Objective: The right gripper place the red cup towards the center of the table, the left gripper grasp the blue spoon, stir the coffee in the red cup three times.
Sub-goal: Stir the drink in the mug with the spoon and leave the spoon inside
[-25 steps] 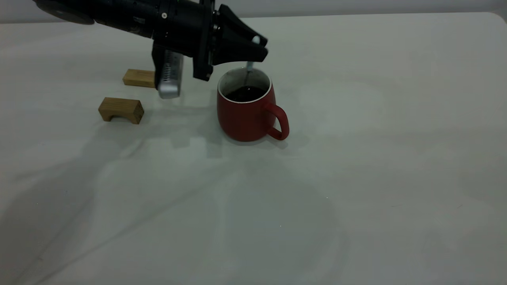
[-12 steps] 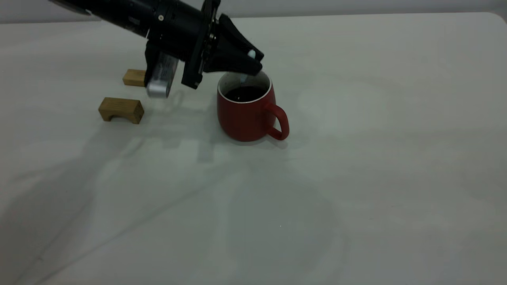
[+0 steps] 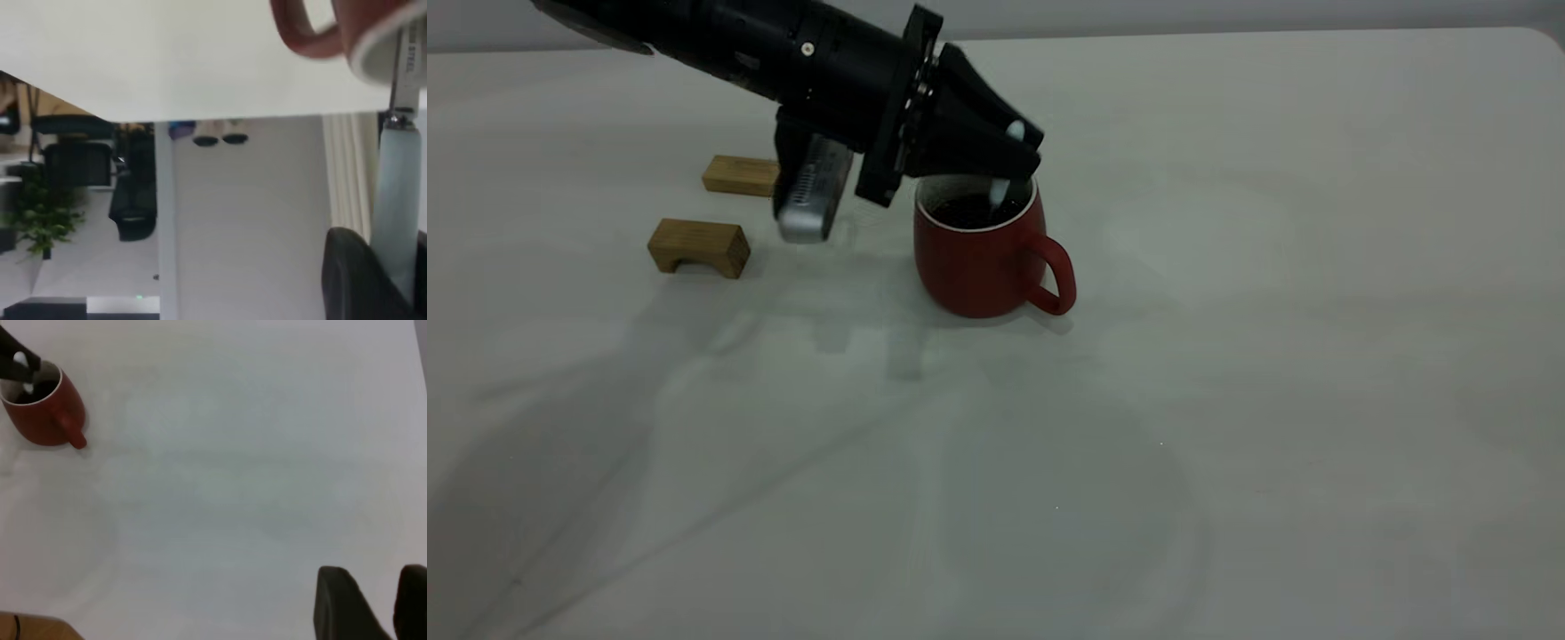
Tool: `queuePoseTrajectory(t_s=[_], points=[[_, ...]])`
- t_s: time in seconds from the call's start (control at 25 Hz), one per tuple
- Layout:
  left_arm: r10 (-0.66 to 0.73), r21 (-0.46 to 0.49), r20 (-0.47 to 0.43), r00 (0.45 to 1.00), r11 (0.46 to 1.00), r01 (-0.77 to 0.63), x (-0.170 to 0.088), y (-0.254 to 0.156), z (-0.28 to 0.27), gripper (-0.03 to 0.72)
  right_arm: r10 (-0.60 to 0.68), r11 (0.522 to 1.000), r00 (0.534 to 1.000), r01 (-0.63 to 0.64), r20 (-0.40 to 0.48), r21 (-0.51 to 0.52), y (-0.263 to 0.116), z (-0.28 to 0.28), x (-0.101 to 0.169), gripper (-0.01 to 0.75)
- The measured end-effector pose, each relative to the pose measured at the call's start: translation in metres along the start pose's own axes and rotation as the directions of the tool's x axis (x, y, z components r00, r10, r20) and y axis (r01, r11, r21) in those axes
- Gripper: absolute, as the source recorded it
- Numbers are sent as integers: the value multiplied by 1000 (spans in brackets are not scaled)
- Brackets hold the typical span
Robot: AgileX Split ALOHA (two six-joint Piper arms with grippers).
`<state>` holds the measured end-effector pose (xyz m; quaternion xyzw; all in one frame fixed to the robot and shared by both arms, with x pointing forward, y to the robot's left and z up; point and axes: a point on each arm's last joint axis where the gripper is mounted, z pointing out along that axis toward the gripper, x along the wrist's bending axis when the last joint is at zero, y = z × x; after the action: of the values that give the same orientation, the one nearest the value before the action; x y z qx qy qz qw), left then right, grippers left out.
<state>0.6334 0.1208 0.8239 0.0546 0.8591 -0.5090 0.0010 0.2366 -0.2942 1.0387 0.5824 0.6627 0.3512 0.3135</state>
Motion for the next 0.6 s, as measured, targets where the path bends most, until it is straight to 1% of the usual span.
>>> queuePoseTrajectory(t_s=[0.2,0.28,0.36,0.52,0.6], points=[[7,-32,5,1000,999,-7,-2,4,-5,167,0,1000,1000,0,0,0,0,0,0,237],[9,-40,13,1000,999,-8,-3,5,-5,185,0,1000,1000,0,0,0,0,0,0,237],[10,-49,18,1000,999,-9,-4,6,-6,244,0,1000,1000,0,0,0,0,0,0,237],[7,-46,24,1000,999,-6,-4,6,-6,425,0,1000,1000,0,0,0,0,0,0,237],[27,-34,14,1000,999,-26,-5,4,-6,498,0,1000,1000,0,0,0,0,0,0,237]])
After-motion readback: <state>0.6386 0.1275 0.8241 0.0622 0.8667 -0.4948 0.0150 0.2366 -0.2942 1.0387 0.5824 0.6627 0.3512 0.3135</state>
